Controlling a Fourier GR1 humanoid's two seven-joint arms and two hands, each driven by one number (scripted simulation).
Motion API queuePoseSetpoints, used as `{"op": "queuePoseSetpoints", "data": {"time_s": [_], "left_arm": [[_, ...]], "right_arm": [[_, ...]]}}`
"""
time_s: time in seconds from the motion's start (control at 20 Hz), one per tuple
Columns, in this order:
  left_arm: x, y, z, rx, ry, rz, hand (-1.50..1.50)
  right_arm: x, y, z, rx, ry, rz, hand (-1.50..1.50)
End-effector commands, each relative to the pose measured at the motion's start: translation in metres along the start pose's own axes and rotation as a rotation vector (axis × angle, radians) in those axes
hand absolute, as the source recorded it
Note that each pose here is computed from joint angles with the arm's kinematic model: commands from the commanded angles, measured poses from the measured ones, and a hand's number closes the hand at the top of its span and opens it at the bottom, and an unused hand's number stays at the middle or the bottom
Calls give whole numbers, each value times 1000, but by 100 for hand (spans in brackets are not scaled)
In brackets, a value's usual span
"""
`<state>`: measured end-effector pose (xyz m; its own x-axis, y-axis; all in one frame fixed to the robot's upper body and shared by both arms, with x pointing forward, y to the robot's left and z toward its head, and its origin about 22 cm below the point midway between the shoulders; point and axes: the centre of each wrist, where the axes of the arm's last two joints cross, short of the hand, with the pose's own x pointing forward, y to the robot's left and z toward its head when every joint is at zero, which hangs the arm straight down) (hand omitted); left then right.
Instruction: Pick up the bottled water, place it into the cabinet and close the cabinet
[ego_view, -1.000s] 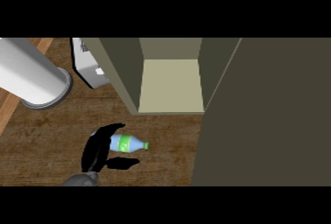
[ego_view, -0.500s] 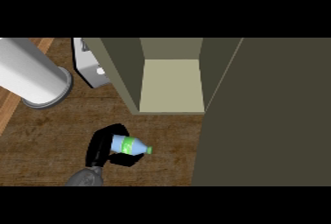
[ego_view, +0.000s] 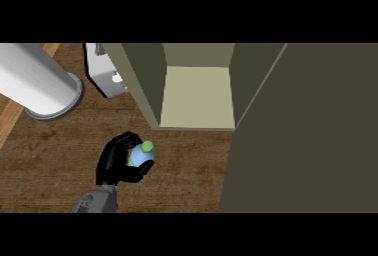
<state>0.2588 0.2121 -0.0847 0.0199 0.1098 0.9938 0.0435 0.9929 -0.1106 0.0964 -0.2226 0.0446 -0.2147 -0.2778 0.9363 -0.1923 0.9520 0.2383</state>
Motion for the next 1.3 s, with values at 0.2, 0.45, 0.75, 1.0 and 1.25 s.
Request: {"op": "queuePoseSetpoints", "data": {"time_s": [0.2, 0.45, 0.75, 1.0, 1.25], "left_arm": [[-20, 90, 18, -29, -85, 449, 150], [-15, 96, -10, -92, -37, 494, 150], [11, 83, -27, -136, -6, 452, 150], [24, 31, -30, -199, -40, 430, 150], [44, 0, -47, -210, -73, 389, 150]], "right_arm": [[-6, 2, 5, 29, 11, 21, -150], [5, 8, 9, 41, -1, 3, -150], [1, 14, -7, 54, 2, 18, -150], [-8, 14, -12, 37, 6, 5, -150], [4, 12, 3, 53, 29, -10, -150]]}}
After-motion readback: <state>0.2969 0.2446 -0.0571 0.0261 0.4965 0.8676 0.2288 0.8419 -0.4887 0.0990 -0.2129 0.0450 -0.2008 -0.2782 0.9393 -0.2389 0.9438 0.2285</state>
